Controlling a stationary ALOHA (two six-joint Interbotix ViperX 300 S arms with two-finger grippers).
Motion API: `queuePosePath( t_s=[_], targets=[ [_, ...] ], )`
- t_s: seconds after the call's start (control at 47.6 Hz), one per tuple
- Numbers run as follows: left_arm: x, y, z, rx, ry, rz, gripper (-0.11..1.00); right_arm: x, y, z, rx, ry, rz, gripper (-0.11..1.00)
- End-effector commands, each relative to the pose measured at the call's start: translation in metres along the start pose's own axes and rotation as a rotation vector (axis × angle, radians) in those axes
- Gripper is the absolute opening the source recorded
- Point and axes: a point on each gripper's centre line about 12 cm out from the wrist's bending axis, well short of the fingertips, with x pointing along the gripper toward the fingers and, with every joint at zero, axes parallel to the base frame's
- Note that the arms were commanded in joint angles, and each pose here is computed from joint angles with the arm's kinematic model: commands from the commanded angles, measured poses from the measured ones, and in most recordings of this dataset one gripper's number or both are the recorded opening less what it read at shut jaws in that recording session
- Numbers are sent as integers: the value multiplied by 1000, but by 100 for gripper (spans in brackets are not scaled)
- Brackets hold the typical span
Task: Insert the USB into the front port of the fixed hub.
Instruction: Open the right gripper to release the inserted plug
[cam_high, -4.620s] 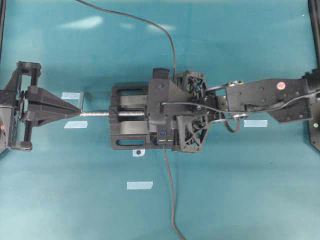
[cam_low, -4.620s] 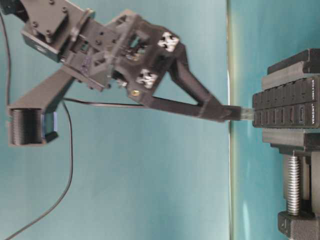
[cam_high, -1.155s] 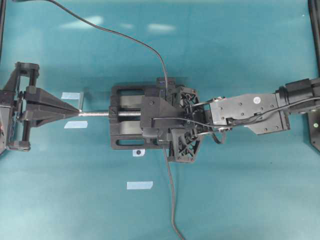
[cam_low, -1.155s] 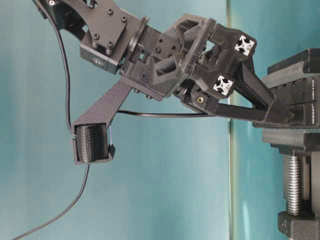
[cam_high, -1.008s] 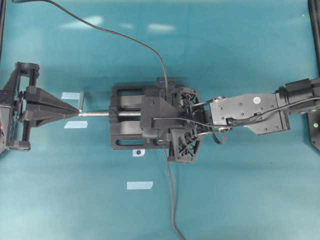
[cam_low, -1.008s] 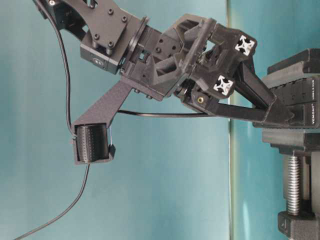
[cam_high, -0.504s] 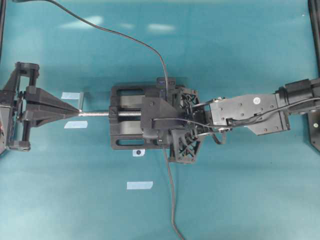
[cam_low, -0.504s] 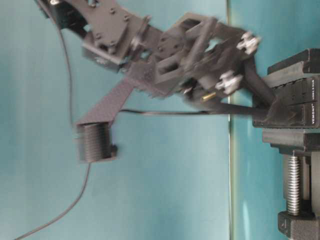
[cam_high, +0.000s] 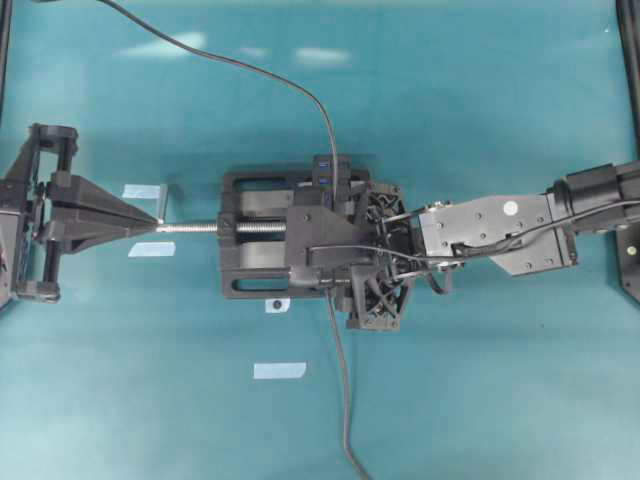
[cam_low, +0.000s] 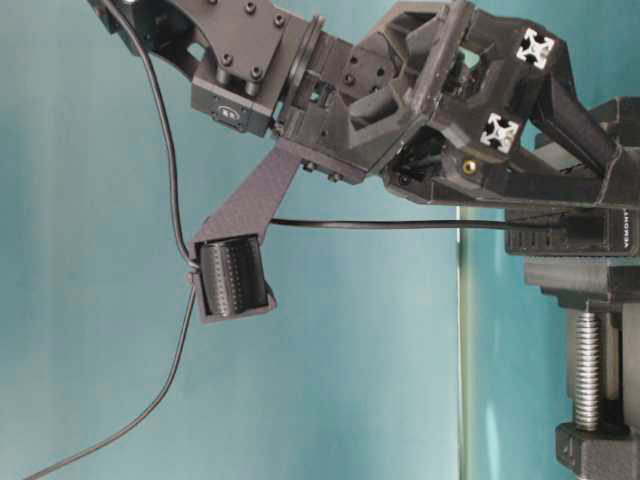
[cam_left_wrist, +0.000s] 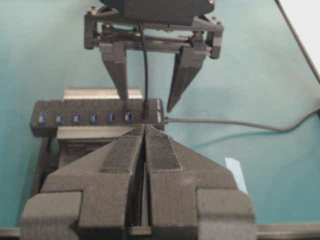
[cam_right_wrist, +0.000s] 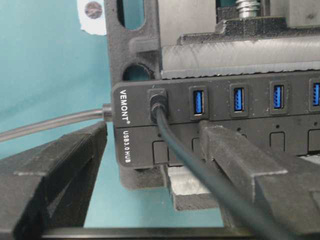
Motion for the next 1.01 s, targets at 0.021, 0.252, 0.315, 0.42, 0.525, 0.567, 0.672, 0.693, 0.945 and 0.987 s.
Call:
queuePosePath(
  t_s=[0.021, 0.252, 0.315, 0.42, 0.525, 0.567, 0.672, 0.693, 0.945, 0.987],
  targets=[
    [0, -1, 5, 0, -17, -2, 0, -17, 1, 11, 11, -56, 7, 82],
    [0, -1, 5, 0, -17, -2, 0, -25, -2, 14, 18, -79, 8, 82],
    [0, -1, 5, 0, -18, -2, 0, -29, -4, 17, 21, -94, 8, 82],
    [0, -1, 5, 0, -17, -2, 0, -35, -6, 19, 23, -114, 8, 82],
    [0, 0, 4, 0, -15, -2, 0, -40, -7, 20, 25, -129, 9, 82],
    [0, 0, 4, 0, -14, -2, 0, -42, -8, 20, 24, -134, 9, 82],
    [-1, 0, 2, -1, -12, -2, 0, -45, -8, 17, 25, -138, 11, 82],
    [-1, 0, 2, -1, -12, -2, 0, -46, -8, 17, 25, -141, 11, 82],
    [-5, 0, 4, -1, -28, -2, 0, -57, -9, 14, 26, -185, 21, 82],
    [-5, 0, 4, 0, -29, -3, 0, -58, -9, 14, 26, -195, 23, 82]
  ],
)
